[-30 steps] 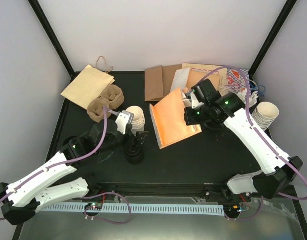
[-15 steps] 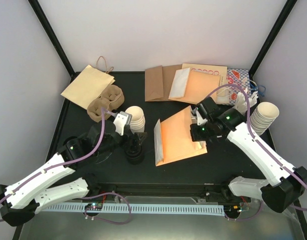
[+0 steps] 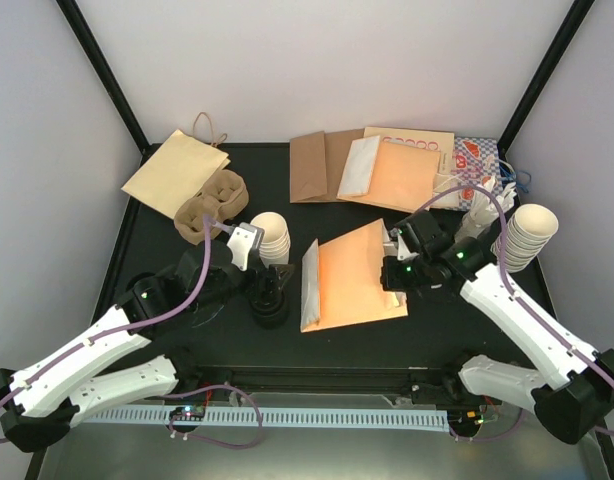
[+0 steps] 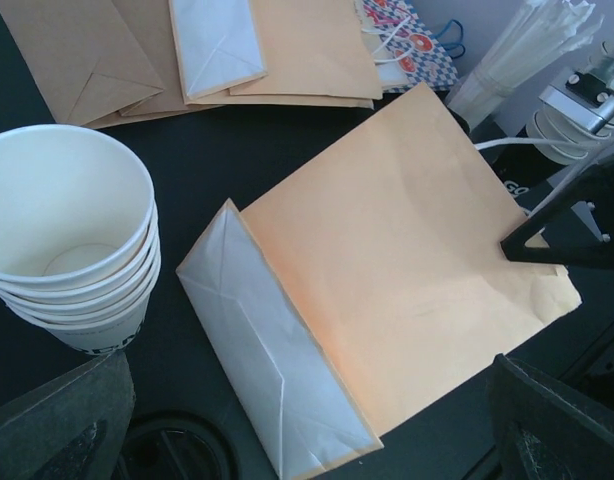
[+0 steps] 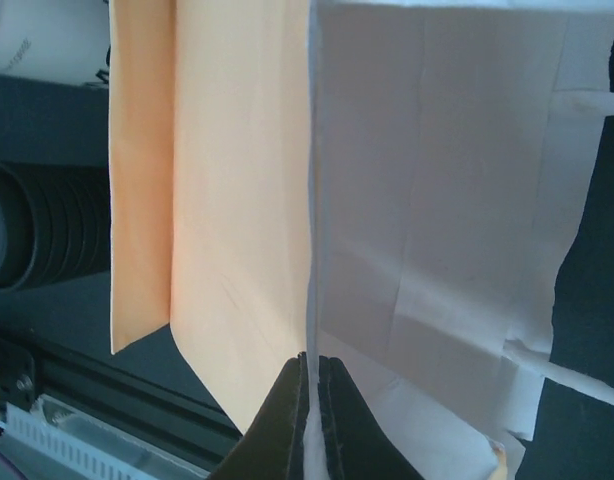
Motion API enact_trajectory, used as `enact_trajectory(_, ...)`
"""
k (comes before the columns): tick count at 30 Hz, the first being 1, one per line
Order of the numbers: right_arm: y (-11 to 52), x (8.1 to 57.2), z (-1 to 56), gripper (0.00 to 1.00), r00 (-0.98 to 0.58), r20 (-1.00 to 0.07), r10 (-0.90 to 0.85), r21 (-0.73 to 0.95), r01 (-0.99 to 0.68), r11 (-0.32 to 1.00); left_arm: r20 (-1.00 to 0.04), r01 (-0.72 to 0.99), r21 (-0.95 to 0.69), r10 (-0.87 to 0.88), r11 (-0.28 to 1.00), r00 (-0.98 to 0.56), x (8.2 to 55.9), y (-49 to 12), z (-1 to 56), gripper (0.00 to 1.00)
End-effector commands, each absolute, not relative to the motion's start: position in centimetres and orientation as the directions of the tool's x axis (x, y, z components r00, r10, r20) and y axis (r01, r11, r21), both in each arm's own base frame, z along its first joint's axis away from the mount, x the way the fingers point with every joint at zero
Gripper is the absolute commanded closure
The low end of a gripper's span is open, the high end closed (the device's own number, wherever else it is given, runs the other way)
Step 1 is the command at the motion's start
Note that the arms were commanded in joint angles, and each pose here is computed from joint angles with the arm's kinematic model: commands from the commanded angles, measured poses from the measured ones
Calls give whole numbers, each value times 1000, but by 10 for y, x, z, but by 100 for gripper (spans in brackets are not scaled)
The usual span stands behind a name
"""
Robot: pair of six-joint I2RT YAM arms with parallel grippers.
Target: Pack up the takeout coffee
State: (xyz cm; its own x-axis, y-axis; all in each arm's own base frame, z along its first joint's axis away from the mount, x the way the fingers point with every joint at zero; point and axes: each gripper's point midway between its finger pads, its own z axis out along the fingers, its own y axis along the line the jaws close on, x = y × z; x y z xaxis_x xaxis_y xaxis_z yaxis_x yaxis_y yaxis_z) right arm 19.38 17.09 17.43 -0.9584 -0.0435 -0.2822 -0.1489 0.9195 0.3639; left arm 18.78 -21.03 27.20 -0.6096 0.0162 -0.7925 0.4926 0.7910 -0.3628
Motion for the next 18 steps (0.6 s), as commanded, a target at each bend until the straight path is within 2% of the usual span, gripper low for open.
enact_trajectory(1,177,209,184,99,-927,-356,121,458,-60,887,-811,495,-349,7,796,-585,190,-207,286,1)
enact_trajectory(4,189,209,182,99,-928,-350,128,520,-79,851,-810,494,-347,11,797,-586,189,-207,284,1)
enact_trajectory(9,195,204,163,99,-955,-290,55,488,-98,867,-811,493,-341,14,801,-584,189,-205,283,1)
enact_trajectory(18,203,208,162,99,-954,-297,48,497,-112,860,-812,490,-338,14,804,-583,191,-206,281,1)
